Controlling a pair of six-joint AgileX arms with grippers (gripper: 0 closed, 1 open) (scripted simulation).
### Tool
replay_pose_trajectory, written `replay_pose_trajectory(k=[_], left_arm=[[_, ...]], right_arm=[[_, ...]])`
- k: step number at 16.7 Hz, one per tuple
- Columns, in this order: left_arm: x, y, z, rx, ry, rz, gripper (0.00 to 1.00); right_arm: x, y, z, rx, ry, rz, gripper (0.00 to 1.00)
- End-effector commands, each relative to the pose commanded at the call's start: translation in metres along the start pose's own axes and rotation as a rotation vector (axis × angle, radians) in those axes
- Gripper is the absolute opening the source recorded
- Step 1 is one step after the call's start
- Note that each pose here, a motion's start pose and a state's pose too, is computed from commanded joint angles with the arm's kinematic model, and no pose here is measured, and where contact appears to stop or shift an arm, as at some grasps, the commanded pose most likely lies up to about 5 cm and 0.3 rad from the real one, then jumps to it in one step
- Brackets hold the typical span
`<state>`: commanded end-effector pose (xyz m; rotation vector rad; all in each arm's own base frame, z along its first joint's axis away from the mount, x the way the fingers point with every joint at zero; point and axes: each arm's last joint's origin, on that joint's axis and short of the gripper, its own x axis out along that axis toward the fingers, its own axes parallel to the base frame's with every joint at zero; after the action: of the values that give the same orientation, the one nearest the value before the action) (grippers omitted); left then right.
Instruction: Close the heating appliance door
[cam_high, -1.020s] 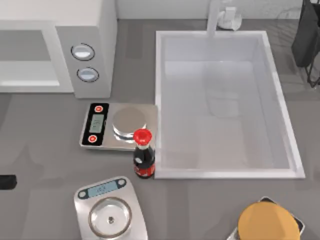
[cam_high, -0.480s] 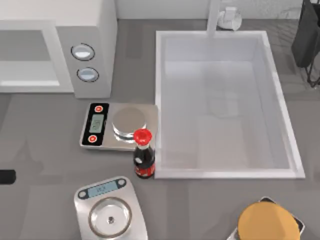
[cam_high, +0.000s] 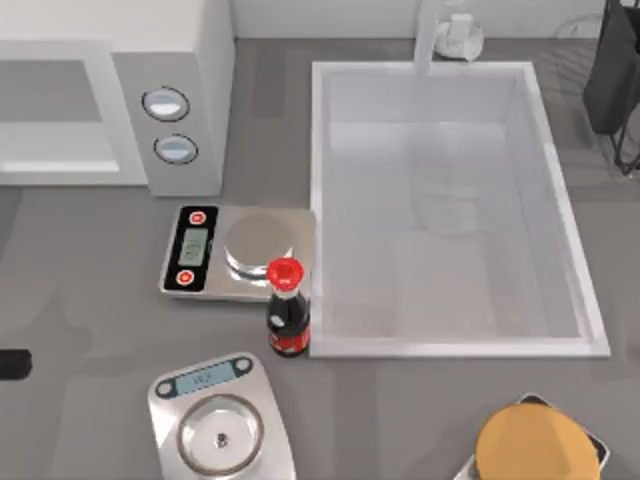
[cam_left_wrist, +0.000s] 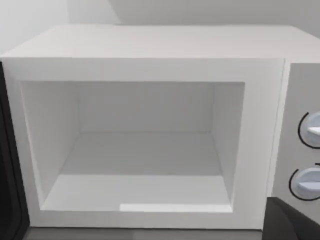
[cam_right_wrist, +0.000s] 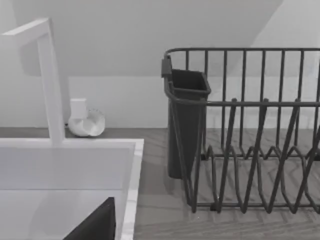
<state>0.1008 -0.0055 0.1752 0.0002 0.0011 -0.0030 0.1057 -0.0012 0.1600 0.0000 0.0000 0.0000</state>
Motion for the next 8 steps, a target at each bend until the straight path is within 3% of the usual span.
replay_pose_trajectory(k=[8], left_arm=[[0.0062, -0.0013, -0.0047, 0.001, 0.014, 0.001, 0.0]], right_arm=[[0.0, 0.0, 0.0, 0.0, 0.0, 0.0, 1.0]])
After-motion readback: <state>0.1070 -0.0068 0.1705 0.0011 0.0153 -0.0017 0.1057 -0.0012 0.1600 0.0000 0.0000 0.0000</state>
